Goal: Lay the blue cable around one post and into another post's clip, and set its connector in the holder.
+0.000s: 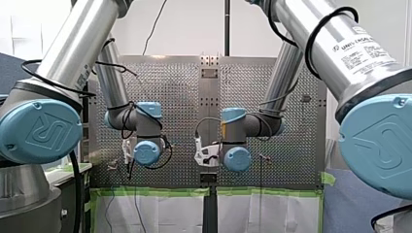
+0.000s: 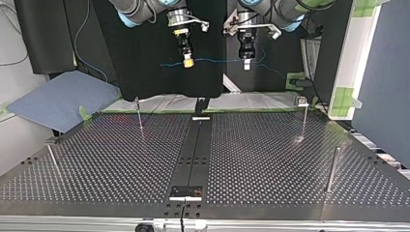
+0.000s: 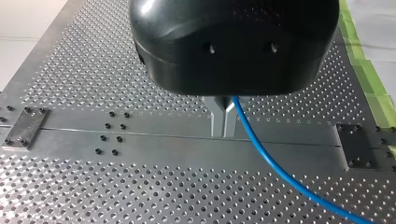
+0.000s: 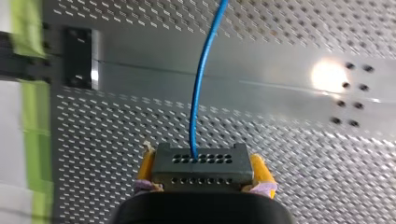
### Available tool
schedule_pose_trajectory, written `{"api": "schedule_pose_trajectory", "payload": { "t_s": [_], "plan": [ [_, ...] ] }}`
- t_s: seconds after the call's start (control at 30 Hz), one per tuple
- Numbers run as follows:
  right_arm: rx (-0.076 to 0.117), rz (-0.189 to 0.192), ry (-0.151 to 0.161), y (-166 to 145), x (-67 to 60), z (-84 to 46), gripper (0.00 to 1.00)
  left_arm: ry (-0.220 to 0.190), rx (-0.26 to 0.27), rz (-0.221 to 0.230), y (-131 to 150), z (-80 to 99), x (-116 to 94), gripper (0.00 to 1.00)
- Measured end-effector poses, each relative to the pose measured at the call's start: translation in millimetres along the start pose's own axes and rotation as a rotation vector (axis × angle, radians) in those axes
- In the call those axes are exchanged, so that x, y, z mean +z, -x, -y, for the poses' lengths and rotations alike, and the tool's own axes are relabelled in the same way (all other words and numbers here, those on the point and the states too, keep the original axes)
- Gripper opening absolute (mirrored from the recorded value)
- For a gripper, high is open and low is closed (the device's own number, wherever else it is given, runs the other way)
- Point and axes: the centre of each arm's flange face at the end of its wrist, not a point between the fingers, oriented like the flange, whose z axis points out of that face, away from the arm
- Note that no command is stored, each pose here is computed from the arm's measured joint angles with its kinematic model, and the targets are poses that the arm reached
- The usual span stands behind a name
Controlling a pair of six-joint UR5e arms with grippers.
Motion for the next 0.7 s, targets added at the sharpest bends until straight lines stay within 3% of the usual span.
{"api": "schedule_pose_trajectory", "payload": {
  "t_s": [0.43, 0.7],
  "plan": [
    [-0.006, 0.02, -0.009, 11, -3.3, 3.9, 0.0, 0.003, -0.003, 0.0, 0, 0.4, 1, 0.0],
    [-0.006, 0.02, -0.009, 11, -3.3, 4.0, 0.0, 0.055, -0.028, 0.003, -12, 6.1, 18, 0.0]
  ]
}}
